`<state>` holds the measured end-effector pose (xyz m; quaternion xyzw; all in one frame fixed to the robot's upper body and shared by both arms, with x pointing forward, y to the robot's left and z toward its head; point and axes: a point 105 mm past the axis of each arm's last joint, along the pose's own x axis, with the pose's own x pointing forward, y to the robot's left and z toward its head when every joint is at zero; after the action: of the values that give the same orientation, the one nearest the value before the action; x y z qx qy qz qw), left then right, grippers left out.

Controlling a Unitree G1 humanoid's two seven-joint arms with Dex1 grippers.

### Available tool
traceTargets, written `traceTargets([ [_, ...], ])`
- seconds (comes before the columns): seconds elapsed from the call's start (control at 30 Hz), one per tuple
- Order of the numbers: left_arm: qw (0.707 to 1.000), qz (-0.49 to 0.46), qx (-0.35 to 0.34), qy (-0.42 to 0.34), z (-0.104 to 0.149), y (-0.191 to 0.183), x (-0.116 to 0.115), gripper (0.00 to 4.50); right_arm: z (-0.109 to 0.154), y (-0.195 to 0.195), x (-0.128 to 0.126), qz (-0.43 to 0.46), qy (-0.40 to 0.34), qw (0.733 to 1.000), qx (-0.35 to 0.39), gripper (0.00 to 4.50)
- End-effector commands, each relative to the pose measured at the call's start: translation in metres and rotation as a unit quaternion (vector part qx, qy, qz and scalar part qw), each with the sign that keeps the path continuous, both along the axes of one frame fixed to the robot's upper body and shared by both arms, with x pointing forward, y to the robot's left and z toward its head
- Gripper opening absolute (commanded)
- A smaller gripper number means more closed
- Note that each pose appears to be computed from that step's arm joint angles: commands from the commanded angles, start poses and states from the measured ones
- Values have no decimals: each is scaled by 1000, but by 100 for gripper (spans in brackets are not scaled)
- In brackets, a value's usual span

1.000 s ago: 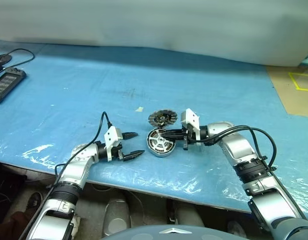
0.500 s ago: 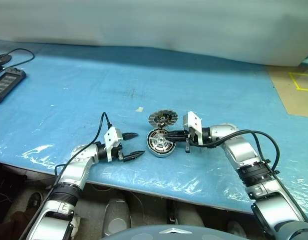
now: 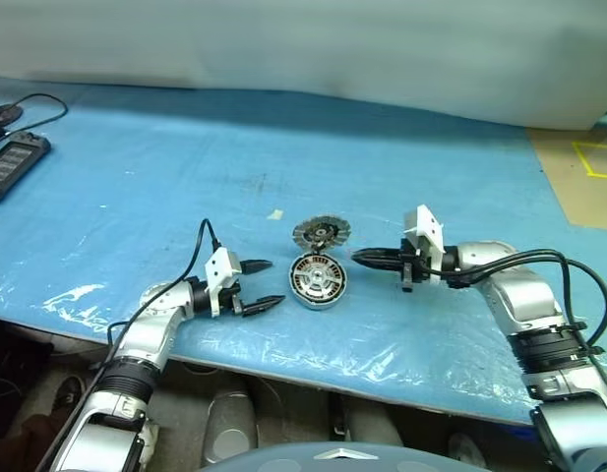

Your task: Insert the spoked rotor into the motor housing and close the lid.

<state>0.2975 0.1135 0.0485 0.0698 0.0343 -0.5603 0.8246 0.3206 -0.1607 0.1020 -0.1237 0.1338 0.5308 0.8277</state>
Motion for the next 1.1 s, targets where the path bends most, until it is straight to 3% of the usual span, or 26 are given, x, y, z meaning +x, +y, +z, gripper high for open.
traceTargets([
  [0.03,1000,-1,-8,-8,6,1,3,409,23,-17,36,-78,-80,994,-1,3],
  [0.13,1000,-1,-8,-10,7,1,4,409,42,-6,70,-122,-116,985,39,3],
  [0.2,1000,3,-6,-14,7,2,6,409,46,11,73,-89,-101,989,57,3],
  [0.37,1000,13,-4,-21,10,7,7,409,53,61,48,57,-64,992,89,3],
  [0.57,1000,20,-4,-23,11,9,7,409,38,72,21,128,-36,989,68,3],
  [0.7,999,23,-4,-21,11,12,7,409,25,74,-12,188,4,981,58,3],
  [0.8,999,28,-4,-19,10,14,8,409,2,74,-27,199,29,979,31,3],
  [0.97,999,30,-4,-18,10,15,9,409,-27,73,-31,189,37,981,-13,3],
  [1.1,999,31,-4,-18,10,14,9,409,-34,73,-29,172,37,984,-5,3],
])
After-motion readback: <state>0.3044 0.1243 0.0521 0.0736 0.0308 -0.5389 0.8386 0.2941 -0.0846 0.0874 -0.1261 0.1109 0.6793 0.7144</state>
